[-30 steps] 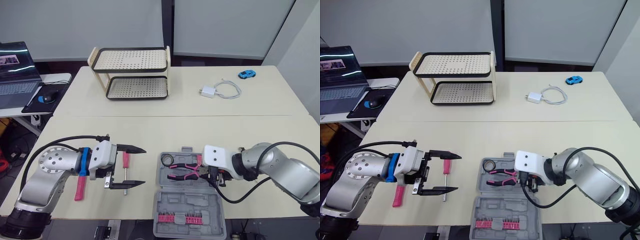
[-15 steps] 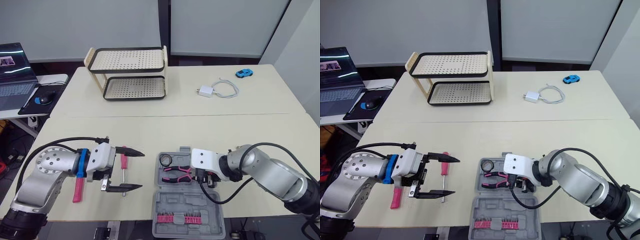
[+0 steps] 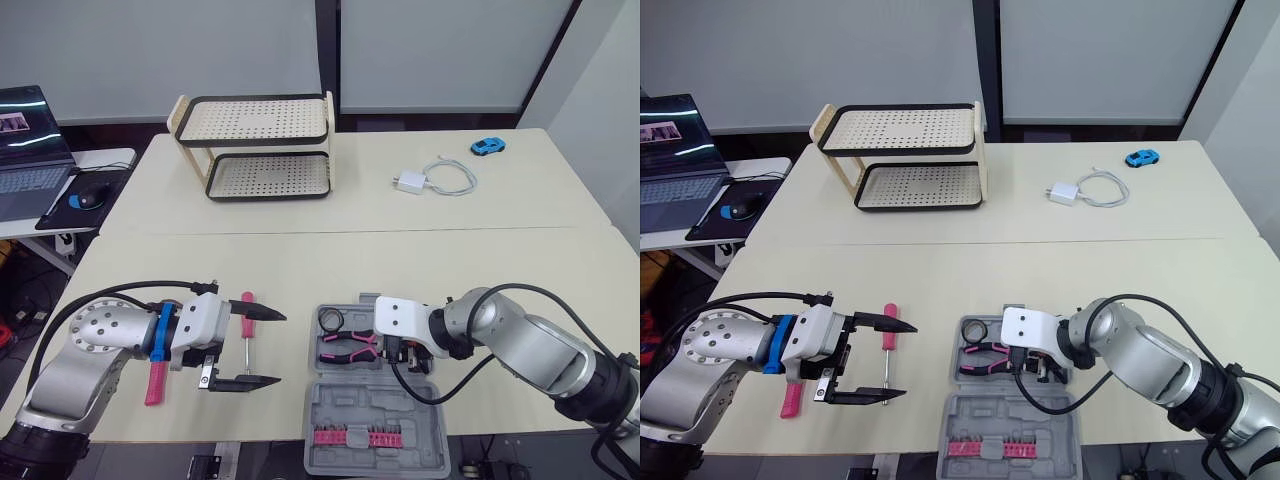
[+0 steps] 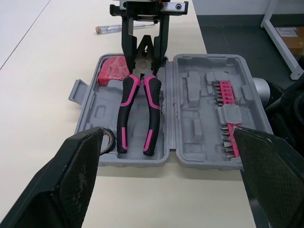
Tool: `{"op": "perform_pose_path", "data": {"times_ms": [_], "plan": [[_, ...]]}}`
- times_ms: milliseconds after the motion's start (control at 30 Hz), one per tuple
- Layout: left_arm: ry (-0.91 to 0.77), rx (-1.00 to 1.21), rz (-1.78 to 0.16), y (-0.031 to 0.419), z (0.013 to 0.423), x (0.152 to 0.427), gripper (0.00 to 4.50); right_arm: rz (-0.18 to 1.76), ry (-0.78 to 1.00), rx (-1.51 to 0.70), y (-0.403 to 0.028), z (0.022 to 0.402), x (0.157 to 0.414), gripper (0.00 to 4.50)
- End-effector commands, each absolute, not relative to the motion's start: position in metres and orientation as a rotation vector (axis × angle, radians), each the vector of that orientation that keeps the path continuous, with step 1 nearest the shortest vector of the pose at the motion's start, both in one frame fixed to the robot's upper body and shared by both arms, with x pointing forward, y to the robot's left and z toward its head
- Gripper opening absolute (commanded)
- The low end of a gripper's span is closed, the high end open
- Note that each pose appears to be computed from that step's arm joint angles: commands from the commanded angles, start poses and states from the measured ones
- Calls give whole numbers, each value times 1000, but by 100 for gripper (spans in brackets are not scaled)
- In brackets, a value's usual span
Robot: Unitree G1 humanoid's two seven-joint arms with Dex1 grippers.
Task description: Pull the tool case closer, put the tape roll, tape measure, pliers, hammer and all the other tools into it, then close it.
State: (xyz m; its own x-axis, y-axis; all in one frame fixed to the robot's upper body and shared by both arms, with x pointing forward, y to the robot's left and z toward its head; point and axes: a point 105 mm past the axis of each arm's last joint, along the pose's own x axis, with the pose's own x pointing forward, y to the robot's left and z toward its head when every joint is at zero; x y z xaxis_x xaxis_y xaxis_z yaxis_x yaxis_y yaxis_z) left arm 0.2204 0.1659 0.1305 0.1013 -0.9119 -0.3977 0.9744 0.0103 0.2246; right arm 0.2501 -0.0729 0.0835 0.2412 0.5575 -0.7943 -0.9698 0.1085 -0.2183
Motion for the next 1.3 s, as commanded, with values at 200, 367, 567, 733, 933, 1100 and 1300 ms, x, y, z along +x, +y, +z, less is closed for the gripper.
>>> {"op": "perform_pose_path", "data": {"times_ms": [200, 367, 567, 733, 933, 1100, 1300], "plan": [[125, 540, -1474, 167, 138, 222, 450, 1251, 515, -896, -63, 91, 255, 117], [131, 541, -1474, 168, 137, 222, 450, 1268, 494, -911, -61, 91, 254, 117], [137, 541, -1470, 168, 137, 222, 450, 1274, 470, -930, -59, 88, 256, 117], [124, 542, -1465, 167, 136, 222, 450, 1275, 473, -942, -62, 76, 256, 117], [126, 544, -1460, 167, 135, 223, 450, 1275, 490, -943, -66, 68, 255, 117], [128, 548, -1459, 168, 135, 223, 450, 1276, 497, -935, -67, 62, 253, 117], [131, 548, -1460, 168, 134, 224, 450, 1266, 502, -928, -69, 57, 255, 117]]}}
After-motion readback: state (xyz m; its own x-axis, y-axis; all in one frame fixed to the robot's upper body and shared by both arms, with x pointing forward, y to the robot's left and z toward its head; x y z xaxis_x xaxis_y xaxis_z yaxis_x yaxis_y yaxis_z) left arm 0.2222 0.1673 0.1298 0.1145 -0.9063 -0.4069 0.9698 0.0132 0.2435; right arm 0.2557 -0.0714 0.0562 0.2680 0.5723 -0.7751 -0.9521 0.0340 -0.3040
